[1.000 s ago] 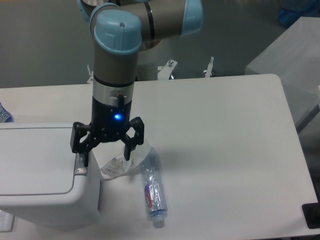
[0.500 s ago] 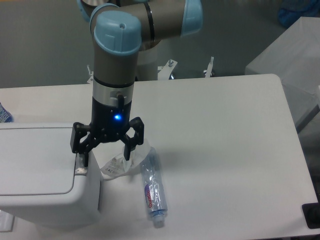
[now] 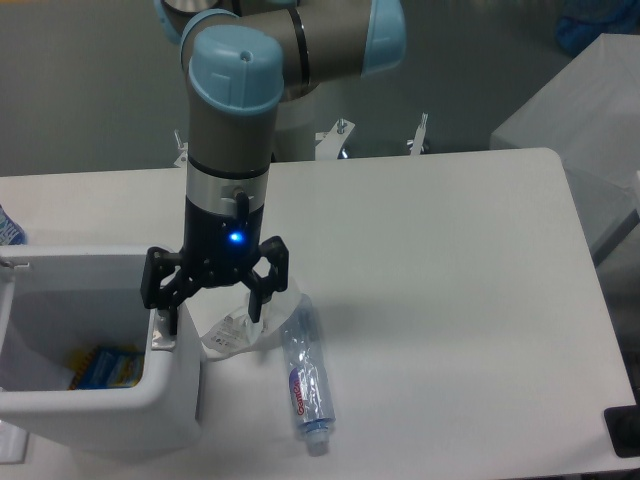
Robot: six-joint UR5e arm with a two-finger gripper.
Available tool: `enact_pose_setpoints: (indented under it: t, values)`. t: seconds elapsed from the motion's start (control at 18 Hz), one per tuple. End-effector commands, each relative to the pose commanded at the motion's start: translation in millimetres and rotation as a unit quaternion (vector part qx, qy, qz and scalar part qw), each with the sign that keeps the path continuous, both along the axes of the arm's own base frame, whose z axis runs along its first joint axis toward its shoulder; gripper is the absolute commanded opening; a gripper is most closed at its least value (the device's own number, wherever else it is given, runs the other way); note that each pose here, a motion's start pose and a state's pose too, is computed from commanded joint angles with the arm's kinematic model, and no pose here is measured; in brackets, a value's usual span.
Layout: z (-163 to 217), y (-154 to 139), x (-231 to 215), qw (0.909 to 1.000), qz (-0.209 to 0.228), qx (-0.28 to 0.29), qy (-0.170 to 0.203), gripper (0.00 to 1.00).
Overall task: Open the trash can
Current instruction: 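Raise the gripper up and away from the opened trash can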
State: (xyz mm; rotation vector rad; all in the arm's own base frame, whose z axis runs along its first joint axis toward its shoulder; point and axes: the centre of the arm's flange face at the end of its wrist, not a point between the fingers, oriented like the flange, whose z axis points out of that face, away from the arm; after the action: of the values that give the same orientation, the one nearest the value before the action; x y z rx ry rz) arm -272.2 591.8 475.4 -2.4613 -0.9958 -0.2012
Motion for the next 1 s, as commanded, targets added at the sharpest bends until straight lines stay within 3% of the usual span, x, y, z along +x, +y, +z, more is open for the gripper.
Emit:
enact_pose_setpoints:
  t: [0.28, 0.44, 0.56, 0.78, 1.0]
  values:
    - [64, 0, -13, 0.9976, -0.005, 0.042, 0.054, 1.00]
    - [102, -28, -60, 0.9936, 0.032, 0.059, 0.090, 1.00]
    - [115, -37, -73, 0.9916, 0.033, 0.062, 0.109, 1.00]
    - [117, -64, -97, 0.9877, 0.011, 0.015, 0.155, 1.00]
    - [102, -81, -109, 0.9777, -0.072, -0.066, 0.186, 1.00]
